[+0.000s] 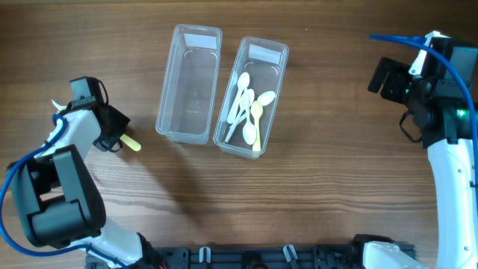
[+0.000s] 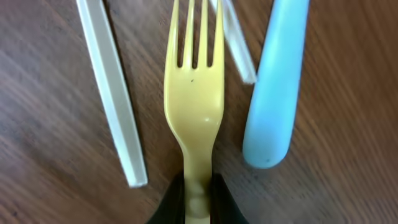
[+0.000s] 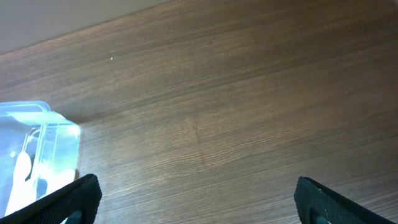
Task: Pack container
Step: 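Place the yellow fork into the left container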
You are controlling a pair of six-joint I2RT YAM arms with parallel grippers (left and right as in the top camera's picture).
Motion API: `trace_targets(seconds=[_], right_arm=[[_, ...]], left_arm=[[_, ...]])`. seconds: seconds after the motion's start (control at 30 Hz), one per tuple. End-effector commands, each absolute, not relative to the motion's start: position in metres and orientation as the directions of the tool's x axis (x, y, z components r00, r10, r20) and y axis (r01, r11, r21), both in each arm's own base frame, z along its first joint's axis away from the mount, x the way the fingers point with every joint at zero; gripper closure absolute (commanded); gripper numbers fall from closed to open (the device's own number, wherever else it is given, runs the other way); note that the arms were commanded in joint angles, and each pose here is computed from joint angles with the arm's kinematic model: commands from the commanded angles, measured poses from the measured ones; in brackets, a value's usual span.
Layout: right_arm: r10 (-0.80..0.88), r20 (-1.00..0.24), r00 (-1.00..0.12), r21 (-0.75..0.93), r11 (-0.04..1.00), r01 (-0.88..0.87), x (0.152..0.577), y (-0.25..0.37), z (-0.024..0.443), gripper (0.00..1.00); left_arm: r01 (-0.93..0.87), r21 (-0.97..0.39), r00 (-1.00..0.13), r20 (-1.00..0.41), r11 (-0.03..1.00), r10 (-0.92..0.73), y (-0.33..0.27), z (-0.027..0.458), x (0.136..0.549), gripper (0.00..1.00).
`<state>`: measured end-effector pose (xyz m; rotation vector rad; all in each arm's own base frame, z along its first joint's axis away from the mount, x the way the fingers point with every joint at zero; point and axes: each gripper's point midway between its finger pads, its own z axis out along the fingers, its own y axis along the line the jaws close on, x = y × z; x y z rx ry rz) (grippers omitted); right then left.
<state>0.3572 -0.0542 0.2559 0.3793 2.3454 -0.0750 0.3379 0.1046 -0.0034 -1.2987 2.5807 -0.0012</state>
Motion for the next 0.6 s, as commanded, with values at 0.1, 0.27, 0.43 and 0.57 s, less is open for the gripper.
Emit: trace_targets(seconds=[0.1, 0.27, 0.43, 0.57], right_arm=[[0.230, -0.704, -0.672, 0.035, 0.956, 0.291, 0.356, -0.057, 0.261, 0.00], [0.230, -0.704, -0.672, 0.035, 0.956, 0.291, 0.356, -0.057, 0.261, 0.00], [0.230, -0.704, -0.672, 0.035, 0.956, 0.291, 0.356, -0.057, 0.261, 0.00], [0.230, -0.704, -0.672, 0.035, 0.956, 0.291, 0.356, -0.057, 0.261, 0.00]], left_arm=[[-0.790, -0.107, -0.585, -0.165, 0.604, -0.794, 0.091, 0.026, 0.310, 0.96], [-0.750, -0.242, -0.528, -0.342, 0.616, -0.777, 0.092, 0.125, 0.314, 0.96], [-0.555, -0.472, -0.471, -0.501, 0.685, -0.726, 0.062, 0.217, 0.311, 0.96], [-0.056, -0.365, -0.602, -0.730, 0.929, -0.323, -0.008, 0.259, 0.331, 0.96]])
